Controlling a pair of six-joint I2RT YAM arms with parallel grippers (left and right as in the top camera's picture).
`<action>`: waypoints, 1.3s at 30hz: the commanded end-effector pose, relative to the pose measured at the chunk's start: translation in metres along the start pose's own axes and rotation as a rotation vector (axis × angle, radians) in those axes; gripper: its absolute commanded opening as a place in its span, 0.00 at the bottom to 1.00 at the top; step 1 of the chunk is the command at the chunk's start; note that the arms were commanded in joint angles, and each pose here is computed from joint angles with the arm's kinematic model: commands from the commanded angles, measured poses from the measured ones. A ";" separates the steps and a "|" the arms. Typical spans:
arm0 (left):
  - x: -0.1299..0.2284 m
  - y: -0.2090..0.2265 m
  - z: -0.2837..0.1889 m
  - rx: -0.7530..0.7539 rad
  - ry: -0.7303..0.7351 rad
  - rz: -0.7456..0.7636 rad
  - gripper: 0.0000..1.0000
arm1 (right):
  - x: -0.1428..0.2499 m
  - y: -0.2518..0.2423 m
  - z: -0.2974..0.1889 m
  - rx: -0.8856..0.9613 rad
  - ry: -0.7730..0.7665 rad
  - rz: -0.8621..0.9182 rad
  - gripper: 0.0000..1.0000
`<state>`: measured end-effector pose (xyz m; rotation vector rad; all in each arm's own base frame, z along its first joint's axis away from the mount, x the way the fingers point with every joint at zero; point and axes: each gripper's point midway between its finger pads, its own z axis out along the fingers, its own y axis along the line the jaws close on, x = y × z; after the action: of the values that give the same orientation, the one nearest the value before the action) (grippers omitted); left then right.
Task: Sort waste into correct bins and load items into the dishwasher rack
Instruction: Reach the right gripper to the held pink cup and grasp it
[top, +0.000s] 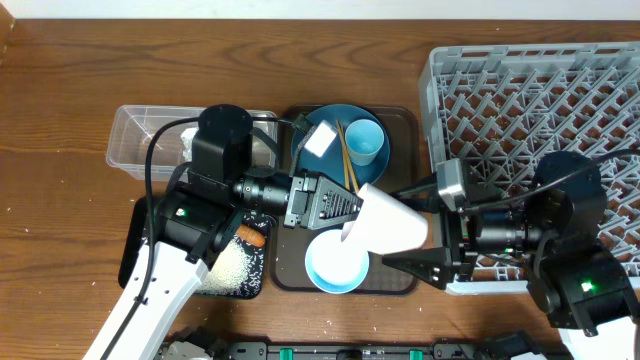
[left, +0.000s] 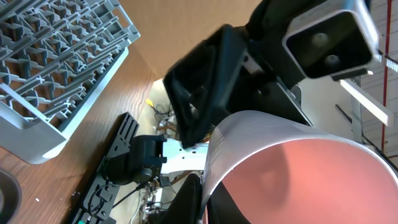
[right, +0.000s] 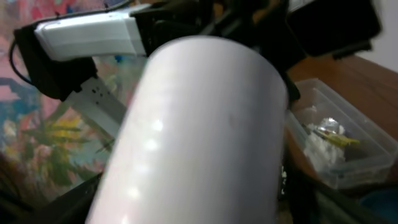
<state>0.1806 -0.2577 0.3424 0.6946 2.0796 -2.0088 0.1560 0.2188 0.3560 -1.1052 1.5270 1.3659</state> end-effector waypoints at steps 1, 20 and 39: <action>-0.001 -0.008 0.000 0.009 0.003 0.036 0.06 | -0.003 0.003 0.004 -0.014 -0.003 0.017 0.83; -0.001 -0.008 0.000 0.009 0.003 0.036 0.12 | -0.007 0.000 0.005 0.003 -0.013 0.024 0.63; 0.000 -0.006 0.000 0.007 0.004 0.035 0.16 | -0.012 -0.019 0.003 0.116 -0.033 0.024 0.59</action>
<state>0.1837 -0.2588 0.3406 0.6771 2.0855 -1.9870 0.1728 0.2210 0.3618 -1.0205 1.5603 1.3082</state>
